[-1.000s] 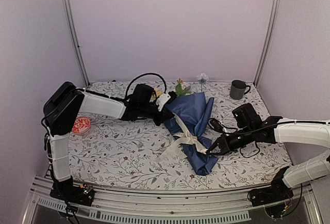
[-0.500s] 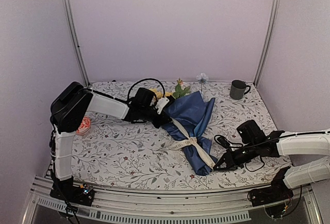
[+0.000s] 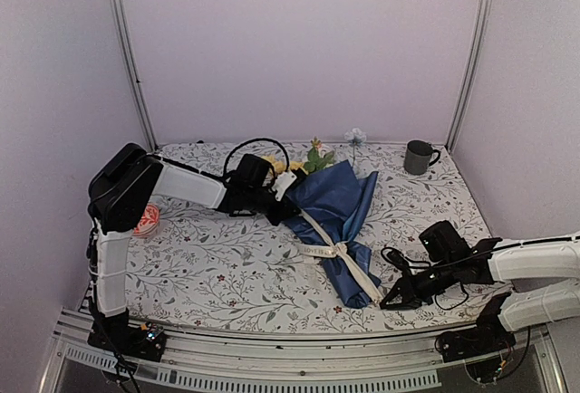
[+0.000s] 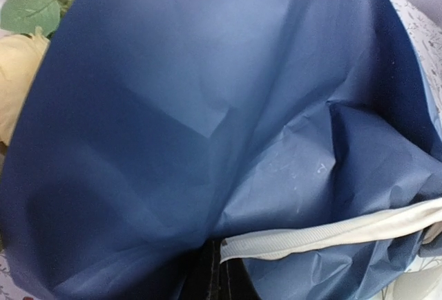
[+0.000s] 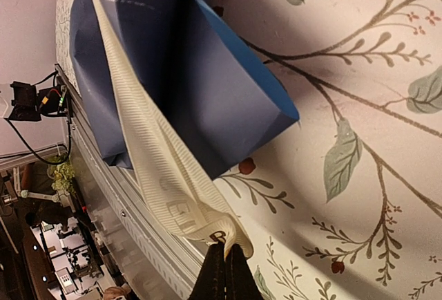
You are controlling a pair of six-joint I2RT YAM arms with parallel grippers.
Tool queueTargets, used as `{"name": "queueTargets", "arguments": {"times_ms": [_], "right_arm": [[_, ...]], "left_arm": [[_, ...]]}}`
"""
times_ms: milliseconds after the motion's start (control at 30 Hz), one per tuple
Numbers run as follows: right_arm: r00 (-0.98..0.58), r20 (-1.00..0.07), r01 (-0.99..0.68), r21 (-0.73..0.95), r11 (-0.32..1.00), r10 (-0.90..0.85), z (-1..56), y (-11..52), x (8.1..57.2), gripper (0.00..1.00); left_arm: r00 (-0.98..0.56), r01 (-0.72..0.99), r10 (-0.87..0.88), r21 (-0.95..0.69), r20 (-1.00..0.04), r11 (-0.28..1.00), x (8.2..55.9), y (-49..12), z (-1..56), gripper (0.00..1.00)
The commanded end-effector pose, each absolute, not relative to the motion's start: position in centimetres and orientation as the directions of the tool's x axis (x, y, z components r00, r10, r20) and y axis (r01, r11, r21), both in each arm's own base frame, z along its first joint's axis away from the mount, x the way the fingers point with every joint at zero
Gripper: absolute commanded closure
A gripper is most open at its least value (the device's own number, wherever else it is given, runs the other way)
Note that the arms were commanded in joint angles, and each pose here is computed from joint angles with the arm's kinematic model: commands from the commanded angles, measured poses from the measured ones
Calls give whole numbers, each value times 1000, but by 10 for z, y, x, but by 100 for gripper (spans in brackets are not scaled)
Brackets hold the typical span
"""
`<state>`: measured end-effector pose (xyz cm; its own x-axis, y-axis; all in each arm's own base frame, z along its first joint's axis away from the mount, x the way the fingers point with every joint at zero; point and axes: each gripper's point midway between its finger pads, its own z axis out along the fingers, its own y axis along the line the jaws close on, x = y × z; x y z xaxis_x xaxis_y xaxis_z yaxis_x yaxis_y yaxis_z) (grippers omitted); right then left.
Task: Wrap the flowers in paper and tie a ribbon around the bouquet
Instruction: Tie the half-tied ribbon around the folded bouquet.
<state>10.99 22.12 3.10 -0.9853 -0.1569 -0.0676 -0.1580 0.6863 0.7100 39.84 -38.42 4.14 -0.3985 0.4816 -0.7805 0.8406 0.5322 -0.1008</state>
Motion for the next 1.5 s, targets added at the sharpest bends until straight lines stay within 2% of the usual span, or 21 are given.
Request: {"name": "queueTargets", "arguments": {"times_ms": [0, 167, 233, 300, 400, 500, 700, 800, 1000, 1400, 1467], "right_arm": [[-981, 92, -68, 657, 751, -169, 8, 199, 75, 100], [-976, 118, -64, 650, 757, -183, 6, 197, 68, 100], [-974, 98, -82, 684, 725, -202, 17, 205, 72, 100], [-976, 9, -140, 740, 657, -217, 47, 226, 90, 100], [-968, -185, -252, 762, 597, -171, 105, 250, 142, 100], [-939, -332, -318, 724, 611, -96, 142, 253, 198, 100], [-885, -466, -324, 617, 717, 1, 157, 224, 287, 100], [-876, -480, -263, 555, 789, 46, 141, 193, 317, 100], [-863, -490, -173, 514, 840, 122, 117, 151, 346, 100], [-947, -295, -44, 511, 859, 128, 13, 129, 311, 100], [-947, -290, -30, 505, 862, 137, 10, 123, 310, 100]], "left_arm": [[-457, 755, 480, -41, -748, 655, 436, -341, 24, 100], [-463, 748, 475, -41, -748, 663, 440, -335, 26, 100], [-462, 758, 474, -56, -750, 650, 435, -337, 29, 100], [-439, 784, 462, -77, -770, 617, 422, -344, 42, 100], [-389, 817, 438, -84, -810, 571, 397, -351, 65, 100], [-373, 832, 406, -107, -834, 545, 373, -351, 87, 100], [-420, 831, 421, -154, -804, 534, 330, -340, 72, 100], [-475, 804, 418, -190, -774, 563, 321, -331, 61, 100], [-545, 763, 408, -231, -733, 603, 309, -317, 45, 100], [-650, 705, 414, -303, -637, 642, 285, -300, 11, 100], [-664, 694, 418, -304, -620, 652, 281, -296, 6, 100]]}}
